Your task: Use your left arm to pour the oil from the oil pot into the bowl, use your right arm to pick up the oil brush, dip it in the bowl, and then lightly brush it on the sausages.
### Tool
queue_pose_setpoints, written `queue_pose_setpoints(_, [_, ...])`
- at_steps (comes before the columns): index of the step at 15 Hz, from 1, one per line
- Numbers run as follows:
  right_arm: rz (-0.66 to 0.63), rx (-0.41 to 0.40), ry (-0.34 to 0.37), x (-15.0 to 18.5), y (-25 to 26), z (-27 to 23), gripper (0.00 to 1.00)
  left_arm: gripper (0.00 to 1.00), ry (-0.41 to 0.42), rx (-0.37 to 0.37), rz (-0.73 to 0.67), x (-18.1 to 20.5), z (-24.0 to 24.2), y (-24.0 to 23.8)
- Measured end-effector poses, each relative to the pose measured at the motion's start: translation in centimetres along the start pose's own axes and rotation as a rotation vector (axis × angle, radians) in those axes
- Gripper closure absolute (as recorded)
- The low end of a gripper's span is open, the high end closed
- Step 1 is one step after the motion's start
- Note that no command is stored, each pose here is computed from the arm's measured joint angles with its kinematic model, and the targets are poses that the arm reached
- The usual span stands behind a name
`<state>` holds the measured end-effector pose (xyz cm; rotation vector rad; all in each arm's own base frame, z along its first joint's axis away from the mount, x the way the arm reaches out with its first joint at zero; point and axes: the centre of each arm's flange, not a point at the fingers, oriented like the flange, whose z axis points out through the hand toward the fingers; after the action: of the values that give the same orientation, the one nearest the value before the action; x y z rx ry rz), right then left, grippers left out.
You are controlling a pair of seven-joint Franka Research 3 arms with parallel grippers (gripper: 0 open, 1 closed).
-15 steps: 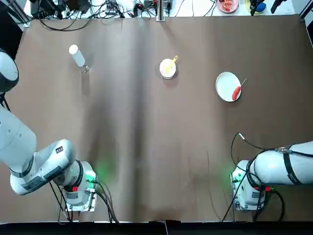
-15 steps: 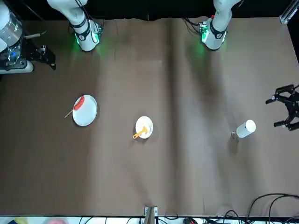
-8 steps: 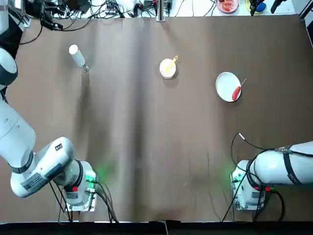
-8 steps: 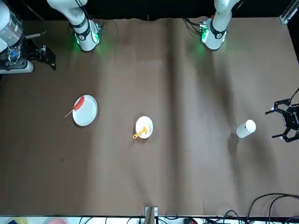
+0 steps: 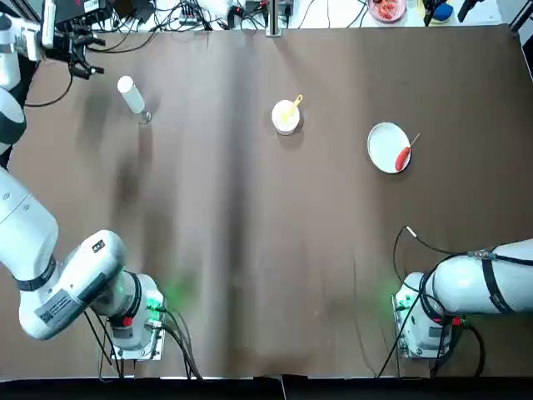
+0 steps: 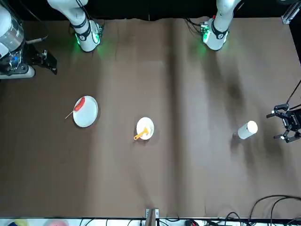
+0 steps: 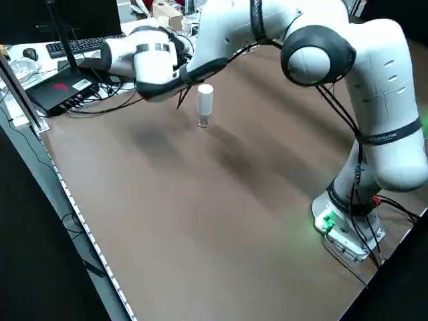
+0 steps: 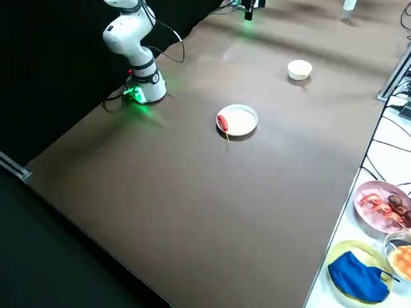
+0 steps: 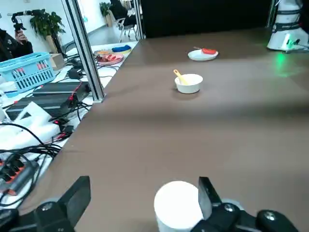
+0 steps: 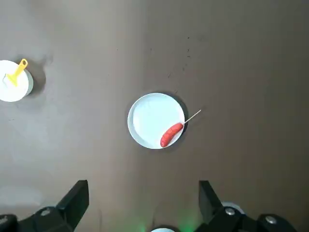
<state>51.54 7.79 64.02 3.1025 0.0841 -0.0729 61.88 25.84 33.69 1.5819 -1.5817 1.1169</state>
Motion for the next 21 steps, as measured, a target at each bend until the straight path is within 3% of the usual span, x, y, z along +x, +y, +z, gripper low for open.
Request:
queue_pose_setpoints(3, [0.008,0.000,-0.006,0.2,0.4,0.2,0.00,0.01,0.096,-0.036,-0.050,-4.5,1.0,2.0])
queue_pose_setpoints(7, [0.009,0.000,-0.014,0.2,0.5,0.8,0.00,0.01,0.191,-0.023,-0.129,-8.3,2.4,4.1])
queue_pose_setpoints(13, [-0.081,0.001,-0.043,0.3,1.4,2.1,0.00,0.01,0.227,-0.014,-0.177,-11.0,3.2,5.3])
queue_pose_setpoints(15, [-0.090,0.003,-0.058,0.4,2.2,2.9,0.00,0.01,0.255,0.027,-0.194,-12.0,3.7,5.3])
queue_pose_setpoints(21, [-0.080,0.020,0.009,1.2,2.9,2.7,0.00,0.01,0.277,0.062,-0.146,-15.2,6.1,5.8])
